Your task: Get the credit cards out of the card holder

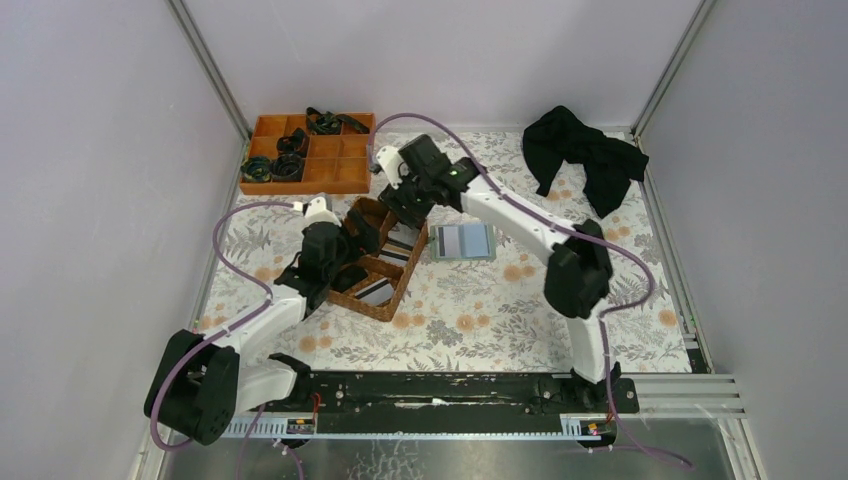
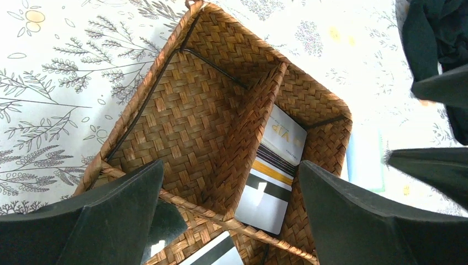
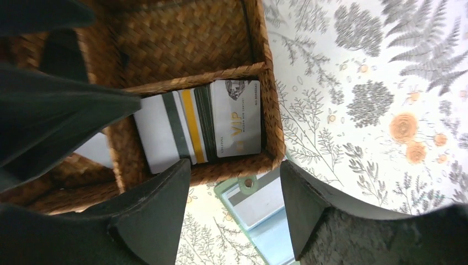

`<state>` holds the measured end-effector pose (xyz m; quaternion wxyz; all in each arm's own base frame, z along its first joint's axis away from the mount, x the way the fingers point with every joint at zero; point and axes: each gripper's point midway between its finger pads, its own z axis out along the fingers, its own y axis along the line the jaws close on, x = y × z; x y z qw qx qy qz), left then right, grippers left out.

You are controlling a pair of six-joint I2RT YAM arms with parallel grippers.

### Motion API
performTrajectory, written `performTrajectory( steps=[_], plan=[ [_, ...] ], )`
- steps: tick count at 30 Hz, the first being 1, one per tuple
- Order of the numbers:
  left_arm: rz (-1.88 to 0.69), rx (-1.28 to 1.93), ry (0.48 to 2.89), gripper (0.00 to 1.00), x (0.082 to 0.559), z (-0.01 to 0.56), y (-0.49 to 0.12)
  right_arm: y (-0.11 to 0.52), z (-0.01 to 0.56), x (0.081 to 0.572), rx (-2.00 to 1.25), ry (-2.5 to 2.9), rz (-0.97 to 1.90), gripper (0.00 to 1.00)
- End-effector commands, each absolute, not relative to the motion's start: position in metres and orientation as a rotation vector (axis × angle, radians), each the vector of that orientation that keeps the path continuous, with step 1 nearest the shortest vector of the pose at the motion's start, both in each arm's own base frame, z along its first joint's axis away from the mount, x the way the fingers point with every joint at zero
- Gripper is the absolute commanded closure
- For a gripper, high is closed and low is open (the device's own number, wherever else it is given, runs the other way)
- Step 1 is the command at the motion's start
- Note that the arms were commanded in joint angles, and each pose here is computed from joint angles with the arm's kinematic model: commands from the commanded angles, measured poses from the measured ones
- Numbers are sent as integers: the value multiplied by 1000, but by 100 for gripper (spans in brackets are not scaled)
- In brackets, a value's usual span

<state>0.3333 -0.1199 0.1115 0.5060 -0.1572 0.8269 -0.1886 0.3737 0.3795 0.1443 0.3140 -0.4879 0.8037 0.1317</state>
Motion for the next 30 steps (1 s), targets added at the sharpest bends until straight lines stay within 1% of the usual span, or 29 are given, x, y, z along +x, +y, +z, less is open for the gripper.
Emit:
performTrajectory(
  steps=[1,4,6,7,8,9,10,11,12,13,15,16,18,20,21,22,24,25,26,28,30],
  plan=[
    [-488,-297,1949,0,339,126,-128,377,230,375,-1057,1922,441,32],
    [-505,-232,1946,0,338,135,-148,338,236,399,-754,1968,442,35],
    [-504,-165,1949,3,336,142,-170,301,224,413,-520,2043,486,37],
    [-518,-121,1947,5,336,147,-184,282,216,417,-422,2072,504,40],
    [-547,-77,1945,9,334,153,-199,267,203,418,-356,2094,510,46],
    [-581,-33,1952,18,333,156,-215,253,201,416,-310,2084,502,51],
    [-622,11,1962,31,333,158,-232,241,193,413,-278,2092,467,69],
    [-658,50,1971,46,333,160,-247,232,185,410,-254,2101,429,89],
    [-690,80,1987,58,333,158,-261,223,179,407,-231,2110,392,99],
    [-731,117,1994,70,332,157,-277,215,174,403,-207,2120,362,100],
    [-823,194,2013,85,331,150,-305,204,169,396,-170,2121,326,100],
    [-876,241,2025,87,329,145,-318,198,166,394,-147,2122,310,100],
    [-950,294,2059,84,326,130,-337,190,159,388,-128,2132,294,100],
    [-959,300,2112,81,325,110,-342,187,153,385,-118,2142,289,100],
    [-945,296,2129,76,326,103,-341,186,150,384,-112,2148,288,100],
    [-919,300,2155,64,326,92,-339,185,147,382,-107,2152,289,98],
    [-849,314,2210,42,327,75,-332,187,141,378,-118,2157,317,80],
    [-814,318,2234,36,328,68,-329,189,138,377,-120,2160,329,70],
    [-769,309,2250,32,331,62,-324,191,134,375,-126,2165,340,61],
    [-701,295,2278,31,333,54,-316,194,127,373,-130,2184,361,51],
    [-622,277,2305,31,337,45,-305,198,123,372,-138,2193,385,46]
  ],
)
